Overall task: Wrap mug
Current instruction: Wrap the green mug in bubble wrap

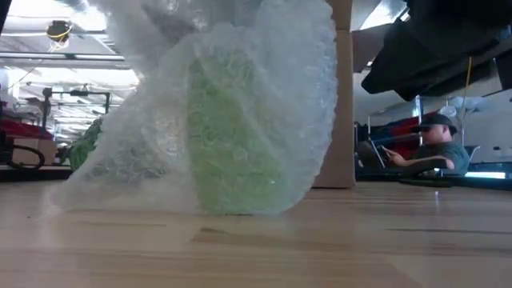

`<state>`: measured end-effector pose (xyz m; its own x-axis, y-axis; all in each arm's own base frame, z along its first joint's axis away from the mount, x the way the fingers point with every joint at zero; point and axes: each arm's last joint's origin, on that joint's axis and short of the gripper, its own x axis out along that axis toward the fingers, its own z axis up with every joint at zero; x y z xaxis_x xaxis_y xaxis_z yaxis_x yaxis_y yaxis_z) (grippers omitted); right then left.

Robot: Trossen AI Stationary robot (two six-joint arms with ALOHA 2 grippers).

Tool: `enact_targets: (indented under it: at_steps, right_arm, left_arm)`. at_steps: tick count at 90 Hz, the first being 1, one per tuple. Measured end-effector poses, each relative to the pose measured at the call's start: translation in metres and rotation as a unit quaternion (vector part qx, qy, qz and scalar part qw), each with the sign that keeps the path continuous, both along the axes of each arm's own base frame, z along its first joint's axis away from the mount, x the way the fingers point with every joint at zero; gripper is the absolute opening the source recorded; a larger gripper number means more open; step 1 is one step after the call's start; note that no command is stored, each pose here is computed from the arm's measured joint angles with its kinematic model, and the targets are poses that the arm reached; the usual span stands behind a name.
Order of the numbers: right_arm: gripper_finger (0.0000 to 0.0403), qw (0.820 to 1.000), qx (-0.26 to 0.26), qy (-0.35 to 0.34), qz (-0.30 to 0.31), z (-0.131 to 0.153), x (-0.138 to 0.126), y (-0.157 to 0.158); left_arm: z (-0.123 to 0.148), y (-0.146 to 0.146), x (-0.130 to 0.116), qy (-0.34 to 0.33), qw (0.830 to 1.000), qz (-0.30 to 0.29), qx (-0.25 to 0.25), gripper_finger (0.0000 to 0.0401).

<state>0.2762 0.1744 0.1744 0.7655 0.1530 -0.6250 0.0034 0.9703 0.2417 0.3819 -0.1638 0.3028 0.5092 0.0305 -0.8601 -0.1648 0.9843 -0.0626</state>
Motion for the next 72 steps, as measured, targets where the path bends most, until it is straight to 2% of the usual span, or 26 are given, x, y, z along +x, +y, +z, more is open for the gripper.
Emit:
enact_targets:
  at_steps: [13,28,43,56,72]
  right_arm:
    - [0.0037,1.0,0.0,0.0,0.0,0.0,0.0,0.0]
    - [0.0037,1.0,0.0,0.0,0.0,0.0,0.0,0.0]
    - [0.0037,1.0,-0.001,0.001,0.0,0.0,0.0,0.0]
    - [0.0037,1.0,-0.003,0.004,0.0,-0.001,0.0,0.0]
    - [0.0037,1.0,-0.004,0.004,-0.001,-0.001,0.0,-0.001]
  left_arm:
    - [0.004,0.008,0.005,-0.014,1.0,-0.01,0.018,0.0]
    - [-0.014,0.021,0.012,0.006,0.999,0.002,0.032,0.0]
    - [-0.041,0.017,0.021,0.055,0.998,-0.028,-0.011,0.0]
    - [-0.058,0.004,0.027,0.071,0.995,-0.057,-0.052,0.0]
    - [-0.082,-0.001,0.032,0.103,0.992,-0.057,-0.05,0.0]
